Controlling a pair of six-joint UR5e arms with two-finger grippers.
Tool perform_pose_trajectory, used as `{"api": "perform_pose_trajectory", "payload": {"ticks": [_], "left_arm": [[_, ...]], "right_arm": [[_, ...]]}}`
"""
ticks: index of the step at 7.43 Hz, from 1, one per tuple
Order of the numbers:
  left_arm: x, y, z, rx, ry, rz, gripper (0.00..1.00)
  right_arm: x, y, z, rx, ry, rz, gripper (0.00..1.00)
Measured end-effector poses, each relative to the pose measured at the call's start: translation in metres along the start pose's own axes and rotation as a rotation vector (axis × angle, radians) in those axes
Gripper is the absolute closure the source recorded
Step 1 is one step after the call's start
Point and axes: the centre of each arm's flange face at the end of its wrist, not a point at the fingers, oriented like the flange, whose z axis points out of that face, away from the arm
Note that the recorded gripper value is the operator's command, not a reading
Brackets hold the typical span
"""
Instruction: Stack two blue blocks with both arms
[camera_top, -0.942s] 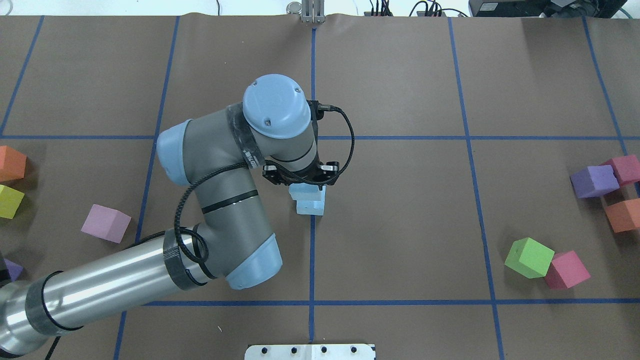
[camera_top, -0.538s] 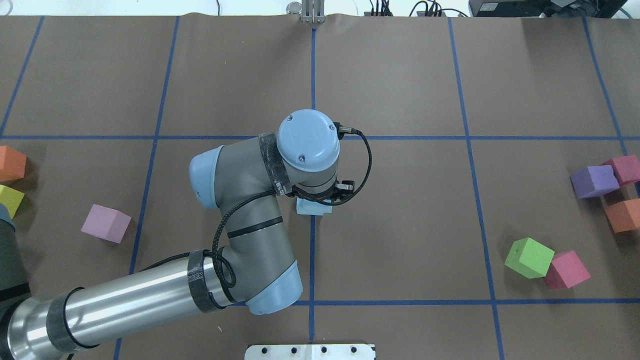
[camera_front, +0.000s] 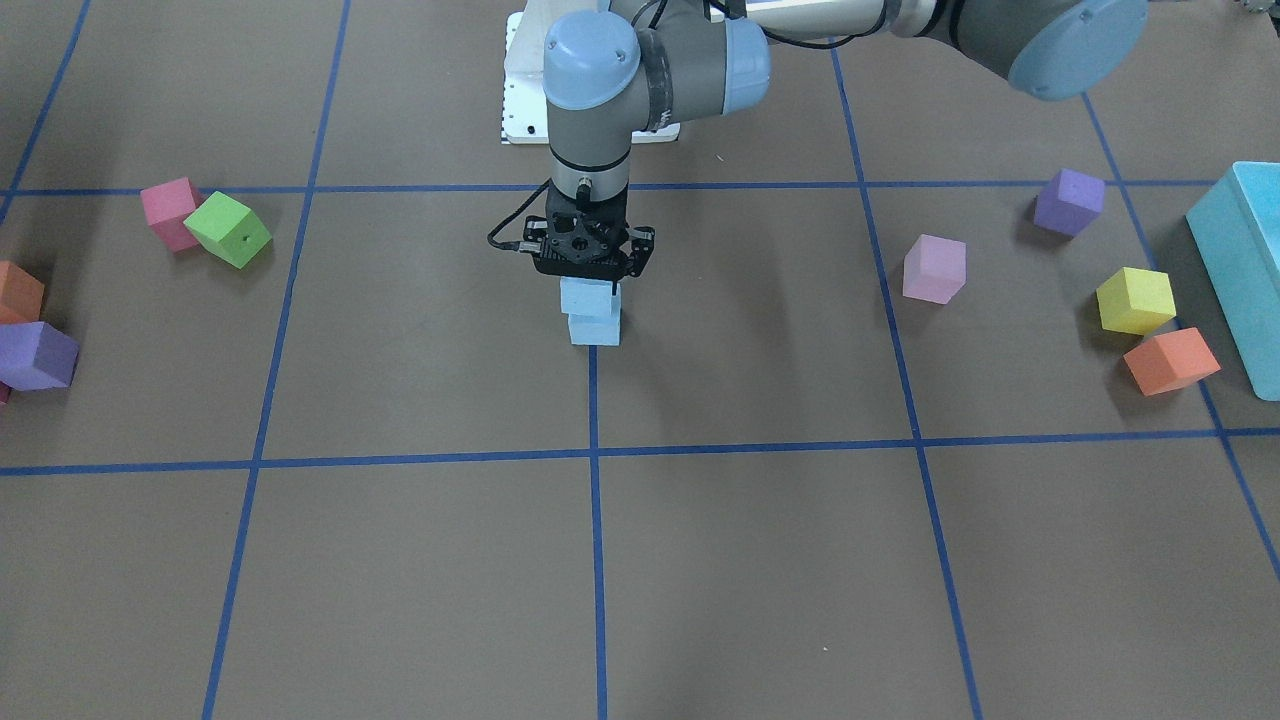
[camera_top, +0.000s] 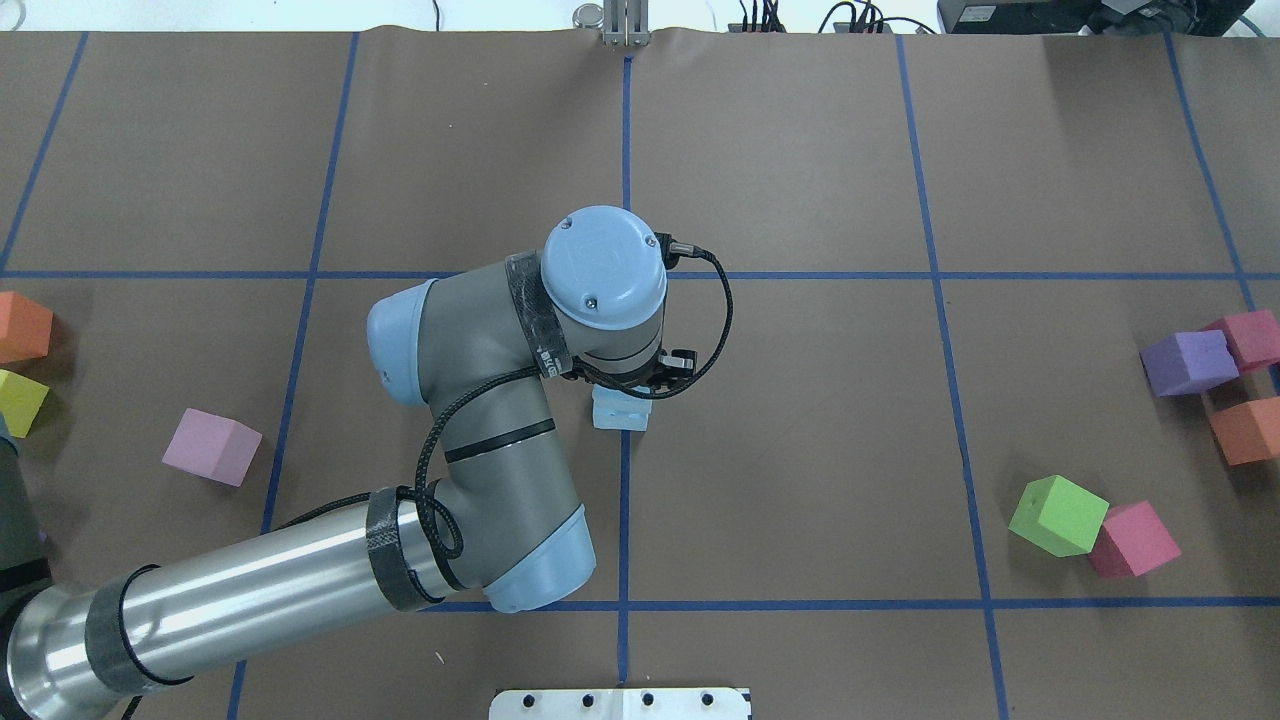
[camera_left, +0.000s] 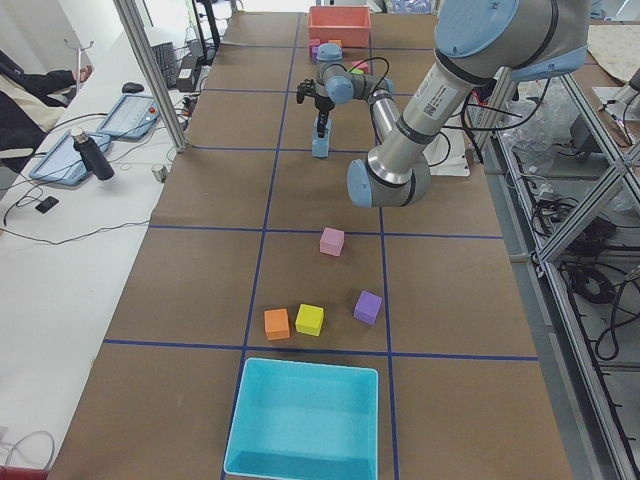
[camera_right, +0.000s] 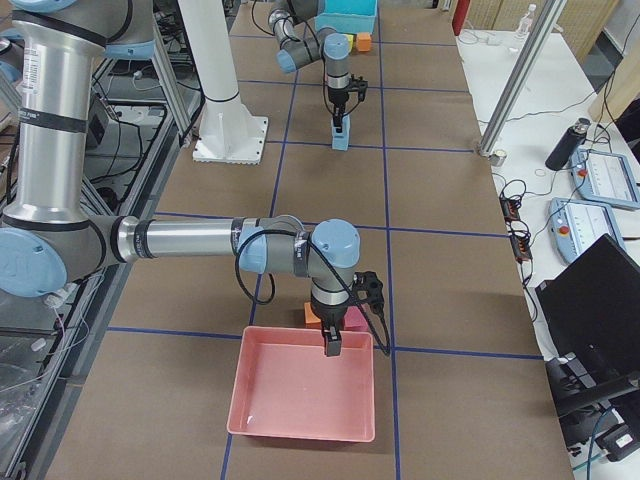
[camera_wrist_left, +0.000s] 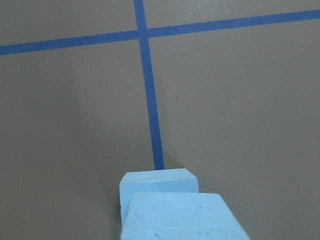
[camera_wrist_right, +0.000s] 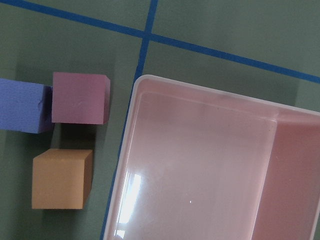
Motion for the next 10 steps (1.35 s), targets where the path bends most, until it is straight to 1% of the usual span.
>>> {"api": "perform_pose_trajectory", "payload": {"ticks": [2,5,8,9,10], "left_arm": [[-0.003,-0.003,0.003,-0.001,-0.009,-0.018,0.56],[-0.005,-0.003,0.011,-0.013,-0.018,-0.073,0.46],[-0.003,-0.002,0.011,-0.019,-0.014,-0.079,0.43],[-0.003,-0.002,0.011,-0.019,-0.012,-0.079,0.4],[-0.003,-0.002,0.011,-0.02,-0.012,-0.078,0.34]], "right_arm": [[0.0,0.0,0.0,-0.001,0.0,0.0,0.0],[0.0,0.0,0.0,-0.001,0.0,0.001,0.0],[0.0,0.0,0.0,0.0,0.001,0.001,0.0],[0.0,0.0,0.0,0.0,0.001,0.001,0.0],[0.0,0.0,0.0,0.0,0.001,0.0,0.0]]}}
